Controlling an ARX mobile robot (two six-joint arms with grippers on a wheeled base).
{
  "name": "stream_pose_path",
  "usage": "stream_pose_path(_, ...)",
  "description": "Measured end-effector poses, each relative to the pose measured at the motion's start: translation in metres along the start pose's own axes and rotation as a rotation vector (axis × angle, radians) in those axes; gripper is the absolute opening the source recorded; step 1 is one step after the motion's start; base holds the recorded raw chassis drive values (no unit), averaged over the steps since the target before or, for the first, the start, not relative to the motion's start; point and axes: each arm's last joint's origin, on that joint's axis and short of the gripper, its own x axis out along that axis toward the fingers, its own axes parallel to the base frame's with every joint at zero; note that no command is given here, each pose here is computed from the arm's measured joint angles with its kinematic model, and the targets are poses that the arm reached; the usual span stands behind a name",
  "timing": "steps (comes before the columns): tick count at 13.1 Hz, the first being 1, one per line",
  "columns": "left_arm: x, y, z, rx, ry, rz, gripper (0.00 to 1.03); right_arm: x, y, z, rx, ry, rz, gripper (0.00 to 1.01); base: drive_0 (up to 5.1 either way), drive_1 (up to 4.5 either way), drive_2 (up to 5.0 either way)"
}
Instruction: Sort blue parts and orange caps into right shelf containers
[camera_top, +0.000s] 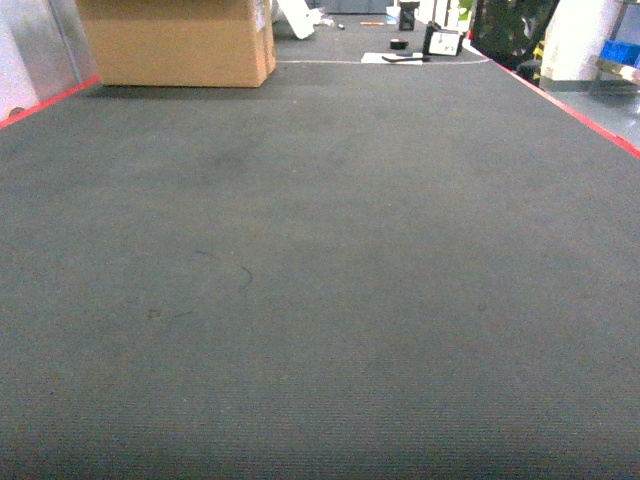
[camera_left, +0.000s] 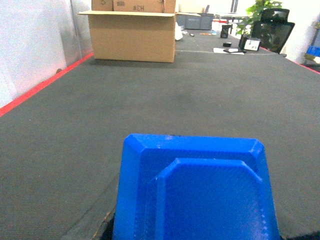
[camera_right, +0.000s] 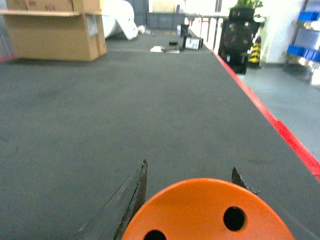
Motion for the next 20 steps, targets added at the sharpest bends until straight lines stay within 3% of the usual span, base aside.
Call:
stream_pose_path(7,0.0000,0.0000,-0.0007,0.000,0.008,0.000,0.44,0.0000,0.0001,0.0000,0.000,0.000,0.002,0.44,0.0,0.00,0.0)
stream_pose_path(20,0.0000,0.0001,-0.0007,0.000,0.007,0.002,0.44,0.0000,0.0001,0.0000,0.000,0.000,0.002,0.44,-1.7,-1.66,-1.7)
